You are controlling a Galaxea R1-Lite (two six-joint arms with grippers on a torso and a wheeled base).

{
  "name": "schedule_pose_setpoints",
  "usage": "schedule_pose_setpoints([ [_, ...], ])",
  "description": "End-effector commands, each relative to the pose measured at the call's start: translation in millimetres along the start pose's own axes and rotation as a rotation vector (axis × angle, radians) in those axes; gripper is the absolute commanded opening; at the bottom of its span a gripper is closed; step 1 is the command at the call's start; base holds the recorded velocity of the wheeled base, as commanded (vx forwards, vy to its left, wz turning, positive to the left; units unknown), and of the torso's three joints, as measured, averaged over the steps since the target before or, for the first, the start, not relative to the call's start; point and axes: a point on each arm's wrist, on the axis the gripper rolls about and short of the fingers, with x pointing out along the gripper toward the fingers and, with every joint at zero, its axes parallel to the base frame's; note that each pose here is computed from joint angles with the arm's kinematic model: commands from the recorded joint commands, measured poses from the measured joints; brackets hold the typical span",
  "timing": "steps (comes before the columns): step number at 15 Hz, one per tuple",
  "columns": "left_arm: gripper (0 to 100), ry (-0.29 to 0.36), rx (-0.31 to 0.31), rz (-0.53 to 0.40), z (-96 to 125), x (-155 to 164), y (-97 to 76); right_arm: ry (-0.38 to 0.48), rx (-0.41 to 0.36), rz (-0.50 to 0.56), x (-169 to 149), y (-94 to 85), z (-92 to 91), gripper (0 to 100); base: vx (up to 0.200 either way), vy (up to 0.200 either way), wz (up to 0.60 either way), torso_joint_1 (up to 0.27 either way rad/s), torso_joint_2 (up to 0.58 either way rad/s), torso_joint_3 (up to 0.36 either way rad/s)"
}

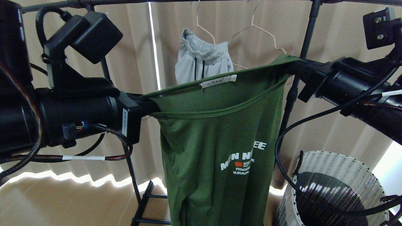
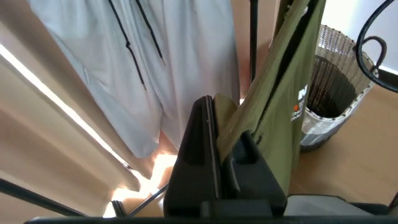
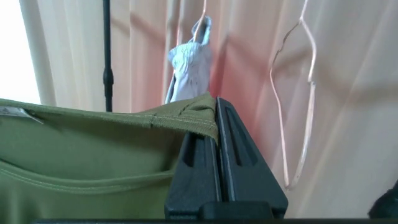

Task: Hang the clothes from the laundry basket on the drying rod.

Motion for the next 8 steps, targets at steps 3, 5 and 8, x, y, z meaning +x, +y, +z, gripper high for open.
schedule_pose_setpoints([
  [3, 0, 0.005, 0.005, 0.011, -4, -4, 0.4, 0.025, -0.001, 0.014, -1, 5.4, -5.4, 0, 0.0, 0.0, 0.0, 0.0, 0.0, 0.0],
  [5, 0, -0.005, 0.015, 0.027, -1, -4, 4.1, 0.028, -0.026, 0.01, -4, 4.4, -5.6, 0, 0.0, 0.0, 0.0, 0.0, 0.0, 0.0],
  [8, 0, -0.081, 0.012, 0.107, 16, 12, 17.7, 0.012, -0.123, -0.036, -23, -5.2, 13.4, 0, 0.0, 0.0, 0.0, 0.0, 0.0, 0.0],
])
